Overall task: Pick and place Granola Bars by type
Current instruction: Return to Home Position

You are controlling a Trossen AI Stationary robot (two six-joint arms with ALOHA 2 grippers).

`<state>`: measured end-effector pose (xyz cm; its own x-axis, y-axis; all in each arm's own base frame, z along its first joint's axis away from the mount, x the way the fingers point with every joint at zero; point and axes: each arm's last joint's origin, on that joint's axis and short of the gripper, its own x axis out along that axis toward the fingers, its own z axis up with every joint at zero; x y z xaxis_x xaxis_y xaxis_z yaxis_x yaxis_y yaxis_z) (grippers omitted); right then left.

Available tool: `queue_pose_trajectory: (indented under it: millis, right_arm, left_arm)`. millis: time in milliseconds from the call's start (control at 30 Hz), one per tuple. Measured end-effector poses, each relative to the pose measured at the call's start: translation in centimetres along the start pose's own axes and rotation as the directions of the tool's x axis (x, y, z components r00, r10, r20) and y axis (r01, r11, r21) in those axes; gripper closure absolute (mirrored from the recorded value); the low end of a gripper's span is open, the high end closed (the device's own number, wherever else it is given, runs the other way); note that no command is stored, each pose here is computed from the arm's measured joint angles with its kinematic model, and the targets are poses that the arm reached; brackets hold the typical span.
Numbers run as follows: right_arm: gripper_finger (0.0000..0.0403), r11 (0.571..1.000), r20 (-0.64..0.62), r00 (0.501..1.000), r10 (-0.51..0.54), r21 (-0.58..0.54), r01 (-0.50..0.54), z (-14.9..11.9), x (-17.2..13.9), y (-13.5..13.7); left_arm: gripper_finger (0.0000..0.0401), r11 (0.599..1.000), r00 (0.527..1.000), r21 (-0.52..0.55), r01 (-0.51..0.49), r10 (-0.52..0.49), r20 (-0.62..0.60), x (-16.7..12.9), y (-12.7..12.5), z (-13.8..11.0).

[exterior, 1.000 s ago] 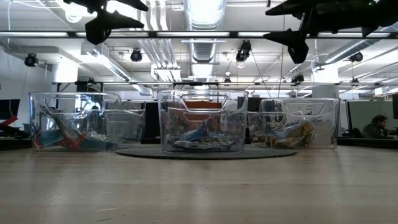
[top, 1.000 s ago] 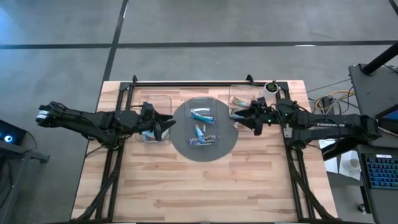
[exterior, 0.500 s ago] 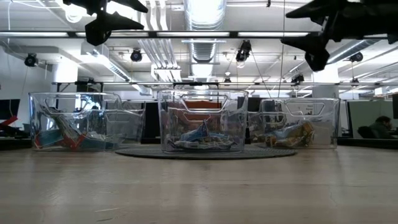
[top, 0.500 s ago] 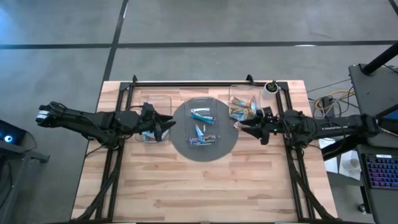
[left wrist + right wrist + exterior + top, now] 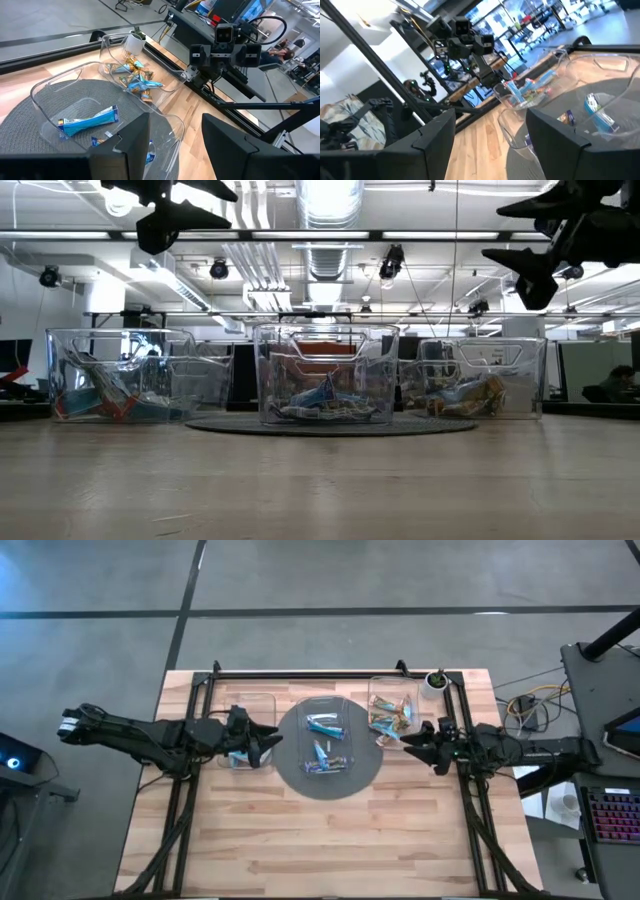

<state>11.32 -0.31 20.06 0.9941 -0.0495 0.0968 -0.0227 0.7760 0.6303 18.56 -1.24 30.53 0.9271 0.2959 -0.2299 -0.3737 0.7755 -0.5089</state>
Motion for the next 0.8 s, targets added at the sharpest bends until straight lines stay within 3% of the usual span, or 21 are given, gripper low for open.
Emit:
queue_pose_trajectory:
  millis: [800]
  right_arm:
    - [0.017, 0.999, 0.001, 1.0, 0.002, -0.034, -0.002, -1.4, -0.9, -1.1]
  left_arm:
    - [0.0238, 1.0, 1.0, 0.007, -0.009, 0.009, -0.013, 0.2, 0.0, -0.3]
